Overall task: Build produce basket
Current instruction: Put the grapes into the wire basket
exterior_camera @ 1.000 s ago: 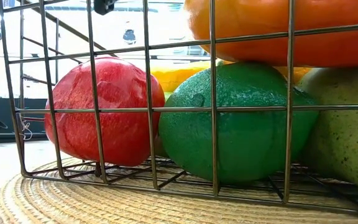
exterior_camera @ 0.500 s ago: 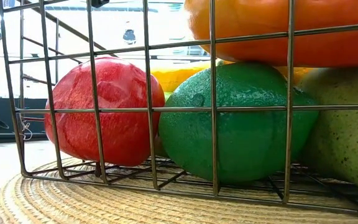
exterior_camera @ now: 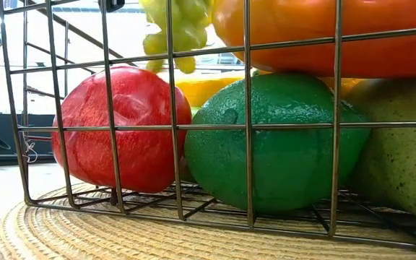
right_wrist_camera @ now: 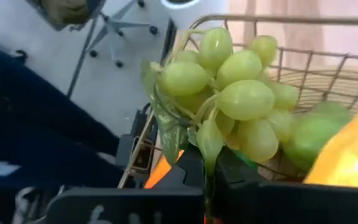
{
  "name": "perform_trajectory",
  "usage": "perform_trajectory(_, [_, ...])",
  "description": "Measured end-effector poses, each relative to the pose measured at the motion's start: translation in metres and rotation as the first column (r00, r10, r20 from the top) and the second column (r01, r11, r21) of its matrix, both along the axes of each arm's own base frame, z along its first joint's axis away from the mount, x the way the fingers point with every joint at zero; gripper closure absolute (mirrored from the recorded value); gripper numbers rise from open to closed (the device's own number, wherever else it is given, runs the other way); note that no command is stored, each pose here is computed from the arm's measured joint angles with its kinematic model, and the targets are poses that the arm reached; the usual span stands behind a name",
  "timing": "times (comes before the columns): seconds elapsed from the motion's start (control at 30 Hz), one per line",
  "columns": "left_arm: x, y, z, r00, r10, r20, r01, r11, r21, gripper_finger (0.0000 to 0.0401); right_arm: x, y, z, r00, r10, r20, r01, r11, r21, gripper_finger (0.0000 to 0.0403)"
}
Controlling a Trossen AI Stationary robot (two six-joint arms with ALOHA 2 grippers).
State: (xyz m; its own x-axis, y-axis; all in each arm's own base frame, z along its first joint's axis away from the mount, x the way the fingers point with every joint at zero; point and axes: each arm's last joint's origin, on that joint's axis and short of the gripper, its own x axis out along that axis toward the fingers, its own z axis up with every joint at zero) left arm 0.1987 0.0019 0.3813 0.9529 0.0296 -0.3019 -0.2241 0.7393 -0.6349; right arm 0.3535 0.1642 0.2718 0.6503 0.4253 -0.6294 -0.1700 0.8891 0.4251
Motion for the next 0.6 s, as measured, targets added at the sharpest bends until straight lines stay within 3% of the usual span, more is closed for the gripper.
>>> perform_trajectory(0.27, [-0.001,0.0,-0.004,0.999,0.014,-0.04,-0.014,1.0,0.005,0.0099,0.007,-0.01,-0.004,1.0,0.012,-0.025,-0.012,0.999,0.029,0.0352])
perform_trajectory(0.6, [-0.001,0.0,-0.004,0.999,0.013,-0.039,-0.013,1.0,0.005,0.0099,-0.004,-0.02,-0.013,0.98,-0.015,-0.198,0.012,1.0,-0.017,0.0232])
